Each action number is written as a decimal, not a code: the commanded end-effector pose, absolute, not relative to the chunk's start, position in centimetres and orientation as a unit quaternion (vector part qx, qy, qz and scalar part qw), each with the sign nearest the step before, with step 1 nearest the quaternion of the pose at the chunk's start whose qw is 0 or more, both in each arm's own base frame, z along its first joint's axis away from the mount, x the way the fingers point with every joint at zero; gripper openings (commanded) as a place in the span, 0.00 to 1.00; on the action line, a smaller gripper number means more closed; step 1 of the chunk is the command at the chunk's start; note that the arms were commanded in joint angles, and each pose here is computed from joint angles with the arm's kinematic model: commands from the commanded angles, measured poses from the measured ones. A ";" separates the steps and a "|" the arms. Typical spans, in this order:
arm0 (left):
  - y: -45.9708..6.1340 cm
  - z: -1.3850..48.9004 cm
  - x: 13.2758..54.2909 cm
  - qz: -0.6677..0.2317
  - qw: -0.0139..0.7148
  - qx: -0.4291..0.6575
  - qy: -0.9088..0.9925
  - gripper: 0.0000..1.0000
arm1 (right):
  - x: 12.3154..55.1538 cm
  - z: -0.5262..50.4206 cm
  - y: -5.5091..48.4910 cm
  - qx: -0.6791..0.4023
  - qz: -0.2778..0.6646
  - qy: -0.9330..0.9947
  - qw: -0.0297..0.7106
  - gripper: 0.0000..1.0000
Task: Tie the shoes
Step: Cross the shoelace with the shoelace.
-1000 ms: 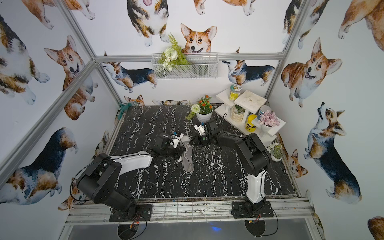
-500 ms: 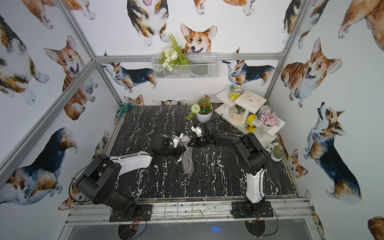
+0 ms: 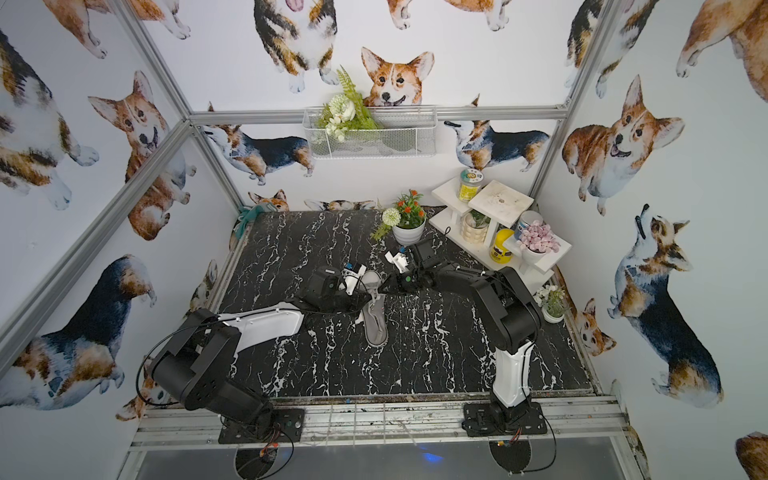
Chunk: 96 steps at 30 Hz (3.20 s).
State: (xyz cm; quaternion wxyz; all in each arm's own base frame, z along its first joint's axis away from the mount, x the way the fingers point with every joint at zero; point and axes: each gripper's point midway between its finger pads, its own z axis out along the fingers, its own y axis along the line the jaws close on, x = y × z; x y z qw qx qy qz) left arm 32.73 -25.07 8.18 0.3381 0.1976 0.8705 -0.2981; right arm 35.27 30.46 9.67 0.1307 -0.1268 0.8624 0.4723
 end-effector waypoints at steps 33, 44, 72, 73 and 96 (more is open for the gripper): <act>-25.6 7.6 33.1 -0.298 0.313 0.200 0.879 0.00 | 36.7 9.2 31.1 -0.091 0.477 0.863 0.136 0.00; -25.5 7.7 33.3 -0.295 0.317 0.197 0.880 0.00 | 36.1 9.7 31.1 -0.094 0.481 0.861 0.135 0.00; -25.3 7.2 33.2 -0.294 0.305 0.179 0.888 0.00 | 37.2 8.8 30.7 -0.089 0.448 0.877 0.146 0.12; -25.3 7.1 33.2 -0.294 0.304 0.179 0.888 0.00 | 37.2 8.9 30.6 -0.089 0.449 0.877 0.147 0.14; -25.5 7.0 33.2 -0.299 0.300 0.180 0.888 0.00 | 34.2 9.5 29.7 -0.101 0.457 0.869 0.161 0.36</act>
